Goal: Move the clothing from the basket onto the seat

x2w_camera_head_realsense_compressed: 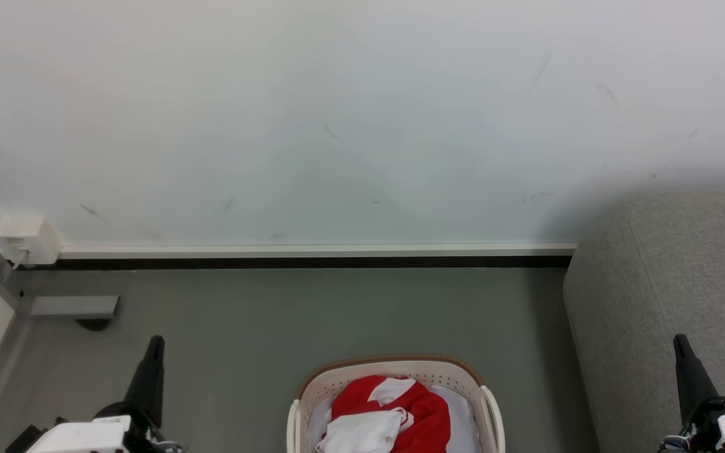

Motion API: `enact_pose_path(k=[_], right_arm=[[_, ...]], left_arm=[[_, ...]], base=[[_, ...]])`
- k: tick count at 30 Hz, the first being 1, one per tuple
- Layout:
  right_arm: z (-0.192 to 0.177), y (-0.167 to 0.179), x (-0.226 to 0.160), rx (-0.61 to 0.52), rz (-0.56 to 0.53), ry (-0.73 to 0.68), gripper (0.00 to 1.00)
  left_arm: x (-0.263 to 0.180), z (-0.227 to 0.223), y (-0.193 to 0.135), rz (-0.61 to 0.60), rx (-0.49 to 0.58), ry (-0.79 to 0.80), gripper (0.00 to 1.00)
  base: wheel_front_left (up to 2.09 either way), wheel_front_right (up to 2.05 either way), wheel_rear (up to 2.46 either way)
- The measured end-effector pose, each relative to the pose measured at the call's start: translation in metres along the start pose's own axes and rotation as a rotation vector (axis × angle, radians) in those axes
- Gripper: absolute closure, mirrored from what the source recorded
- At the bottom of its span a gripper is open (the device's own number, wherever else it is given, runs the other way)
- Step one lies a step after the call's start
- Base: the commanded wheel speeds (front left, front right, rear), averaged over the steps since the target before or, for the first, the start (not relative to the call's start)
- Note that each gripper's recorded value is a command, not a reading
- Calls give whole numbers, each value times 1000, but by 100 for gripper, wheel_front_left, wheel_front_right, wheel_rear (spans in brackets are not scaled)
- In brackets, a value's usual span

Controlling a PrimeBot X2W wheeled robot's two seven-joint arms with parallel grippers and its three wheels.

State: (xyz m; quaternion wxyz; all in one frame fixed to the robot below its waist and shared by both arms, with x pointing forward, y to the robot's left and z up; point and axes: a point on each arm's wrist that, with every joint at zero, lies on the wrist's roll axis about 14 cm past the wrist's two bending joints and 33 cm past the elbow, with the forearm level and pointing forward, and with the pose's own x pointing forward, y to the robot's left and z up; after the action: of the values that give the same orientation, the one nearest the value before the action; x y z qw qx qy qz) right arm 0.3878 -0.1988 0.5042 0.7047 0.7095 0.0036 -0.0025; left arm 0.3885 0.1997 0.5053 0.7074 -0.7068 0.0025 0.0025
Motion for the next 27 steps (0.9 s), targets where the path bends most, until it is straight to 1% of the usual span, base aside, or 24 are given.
enact_pose_path(k=[13, 14, 19, 23, 27], right_arm=[[0, 0, 0, 0, 0, 0, 100], [0, 0, 0, 0, 0, 0, 0], [-4, -23, -10, 18, -66, 0, 0], [-3, -22, -10, 13, -63, -12, 0], [-3, -20, -11, -17, -58, -19, 0]], left_arm=[[0, 0, 0, 0, 0, 0, 100], [0, 0, 0, 0, 0, 0, 0], [-10, -2, 24, 69, -12, -3, 0], [-11, -5, 25, 74, -7, -8, 0], [-10, -6, 25, 75, 6, -12, 0]], base=[[0, 0, 0], [0, 0, 0], [0, 0, 0], [0, 0, 0], [0, 0, 0]])
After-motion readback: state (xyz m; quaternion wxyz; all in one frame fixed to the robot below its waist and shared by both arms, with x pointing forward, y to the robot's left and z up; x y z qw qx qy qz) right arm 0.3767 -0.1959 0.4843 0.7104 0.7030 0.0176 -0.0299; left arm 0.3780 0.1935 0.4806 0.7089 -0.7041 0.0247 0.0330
